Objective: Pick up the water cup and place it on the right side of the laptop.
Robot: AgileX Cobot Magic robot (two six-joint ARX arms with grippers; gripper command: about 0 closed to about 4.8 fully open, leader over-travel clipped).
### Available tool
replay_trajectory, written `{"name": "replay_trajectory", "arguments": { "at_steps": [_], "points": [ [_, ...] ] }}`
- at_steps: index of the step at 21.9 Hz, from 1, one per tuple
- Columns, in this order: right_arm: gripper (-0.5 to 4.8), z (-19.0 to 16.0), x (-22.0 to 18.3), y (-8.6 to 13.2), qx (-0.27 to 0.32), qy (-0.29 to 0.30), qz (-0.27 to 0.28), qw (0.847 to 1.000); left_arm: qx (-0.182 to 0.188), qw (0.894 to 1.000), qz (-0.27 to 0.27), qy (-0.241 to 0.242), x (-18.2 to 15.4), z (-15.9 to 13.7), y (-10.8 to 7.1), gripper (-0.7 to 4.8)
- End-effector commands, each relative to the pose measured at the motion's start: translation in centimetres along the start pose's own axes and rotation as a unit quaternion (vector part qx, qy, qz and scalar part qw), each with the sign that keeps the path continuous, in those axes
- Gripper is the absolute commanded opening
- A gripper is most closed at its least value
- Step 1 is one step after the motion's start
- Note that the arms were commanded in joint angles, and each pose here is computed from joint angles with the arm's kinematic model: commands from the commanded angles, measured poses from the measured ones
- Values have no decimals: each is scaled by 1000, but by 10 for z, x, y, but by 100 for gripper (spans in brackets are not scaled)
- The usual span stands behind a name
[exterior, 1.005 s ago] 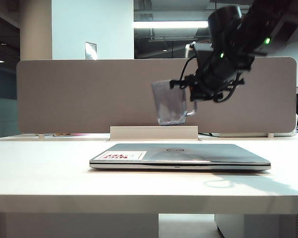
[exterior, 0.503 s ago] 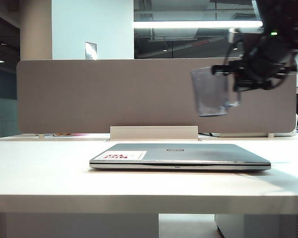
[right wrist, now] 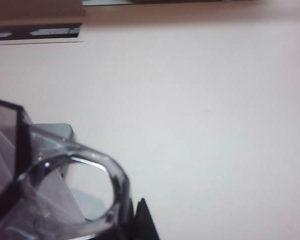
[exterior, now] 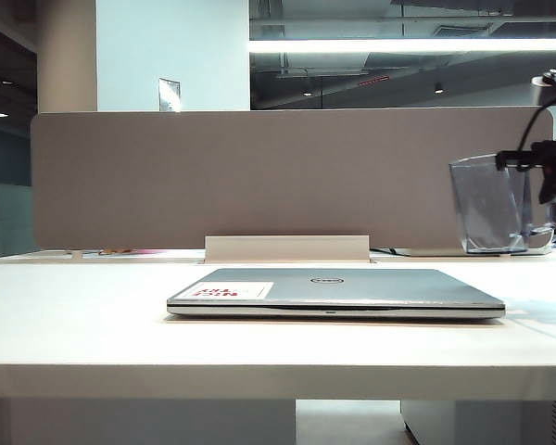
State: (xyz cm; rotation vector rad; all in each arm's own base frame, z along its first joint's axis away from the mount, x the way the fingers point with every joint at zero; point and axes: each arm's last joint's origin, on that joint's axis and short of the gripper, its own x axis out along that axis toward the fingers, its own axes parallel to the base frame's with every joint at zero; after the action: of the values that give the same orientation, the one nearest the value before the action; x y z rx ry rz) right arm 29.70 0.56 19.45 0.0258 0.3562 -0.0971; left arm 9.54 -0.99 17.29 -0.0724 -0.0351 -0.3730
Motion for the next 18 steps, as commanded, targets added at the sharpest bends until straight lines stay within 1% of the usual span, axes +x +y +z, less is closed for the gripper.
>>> {"name": "replay_trajectory", "arguments": {
  "at_steps": [1, 5, 8, 10, 18],
  "points": [
    [-7, 0, -2, -8, 11, -26, 3, 1000, 1, 1000, -4, -7, 0, 3, -1, -6],
    [-7, -5, 1, -17, 15, -17, -9, 1000, 1, 1000, -4, -7, 0, 3, -1, -6],
    [-7, -10, 6, -27, 26, -9, -5, 1000, 1, 1000, -4, -6, 0, 2, -1, -6],
    [-7, -14, 10, -27, 33, -3, 1, 999, 1, 1000, -4, -6, 0, 2, -1, -6],
    [-7, -29, 23, -27, 32, 10, 1, 999, 1, 1000, -4, -6, 0, 2, -1, -6]
  ]
}}
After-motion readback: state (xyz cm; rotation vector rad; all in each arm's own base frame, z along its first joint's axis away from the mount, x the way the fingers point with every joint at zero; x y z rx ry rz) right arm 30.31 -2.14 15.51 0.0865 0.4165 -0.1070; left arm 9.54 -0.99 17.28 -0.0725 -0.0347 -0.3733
